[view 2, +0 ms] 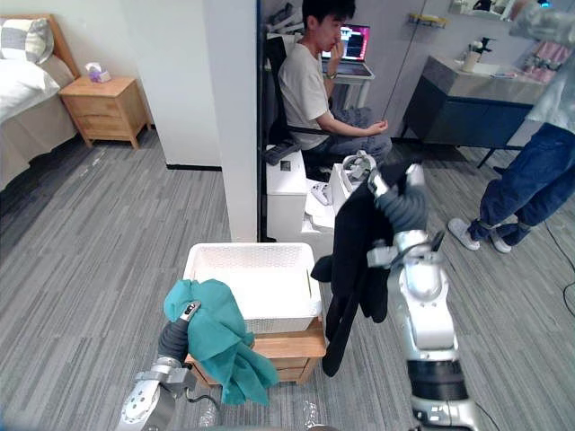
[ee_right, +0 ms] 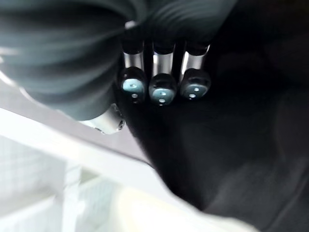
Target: Tidy the bed and pick cloth on bed and put in laundry
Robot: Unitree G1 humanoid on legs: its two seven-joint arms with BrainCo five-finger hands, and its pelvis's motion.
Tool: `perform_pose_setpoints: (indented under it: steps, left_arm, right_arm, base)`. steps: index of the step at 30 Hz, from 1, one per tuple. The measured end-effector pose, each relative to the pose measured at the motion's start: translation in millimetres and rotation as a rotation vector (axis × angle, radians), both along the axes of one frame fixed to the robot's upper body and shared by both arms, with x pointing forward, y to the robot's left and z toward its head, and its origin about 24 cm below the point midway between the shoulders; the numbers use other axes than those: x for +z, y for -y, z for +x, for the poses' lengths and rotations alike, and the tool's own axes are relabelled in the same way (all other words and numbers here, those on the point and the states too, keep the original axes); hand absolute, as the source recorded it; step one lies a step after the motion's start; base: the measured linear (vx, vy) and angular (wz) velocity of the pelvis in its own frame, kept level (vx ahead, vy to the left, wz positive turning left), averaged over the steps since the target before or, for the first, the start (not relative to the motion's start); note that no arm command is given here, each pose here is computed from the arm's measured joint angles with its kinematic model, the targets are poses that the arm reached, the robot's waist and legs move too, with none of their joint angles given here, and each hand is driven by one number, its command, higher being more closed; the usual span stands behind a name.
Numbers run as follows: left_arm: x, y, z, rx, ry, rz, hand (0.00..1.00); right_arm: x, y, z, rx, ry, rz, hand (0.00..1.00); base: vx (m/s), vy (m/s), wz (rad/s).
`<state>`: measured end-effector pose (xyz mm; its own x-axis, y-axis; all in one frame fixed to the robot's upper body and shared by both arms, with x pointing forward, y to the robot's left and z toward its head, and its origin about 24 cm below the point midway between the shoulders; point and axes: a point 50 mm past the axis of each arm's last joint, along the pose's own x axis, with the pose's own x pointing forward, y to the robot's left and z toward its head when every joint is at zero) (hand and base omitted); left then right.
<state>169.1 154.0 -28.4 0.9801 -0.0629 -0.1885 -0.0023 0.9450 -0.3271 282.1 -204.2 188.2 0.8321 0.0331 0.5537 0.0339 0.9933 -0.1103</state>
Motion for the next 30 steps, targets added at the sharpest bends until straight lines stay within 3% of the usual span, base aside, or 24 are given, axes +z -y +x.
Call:
perform_pose_setpoints:
  steps: [9,23,30]
  left_arm:
    - [-2,14,1,-0.024,-0.014,-0.043,1.00]
    - [-6,36,4,-0.086,-0.032,-0.080,1.00]
    - [-16,38,-3,-0.128,-0.084,-0.075,1.00]
  right_arm:
    - [58,5,30,0.012,0.051,-0.137,1.00]
    - [123,-60,55,0.233,0.120,-0.297,1.00]
    - [158,-66,59,0.243,0.176,-0.284,1.00]
  base:
    - [-0.01,-0.009,0.06]
    - [-0.06,-0.037,0.08]
    - [-0.05,-0.074,0.03]
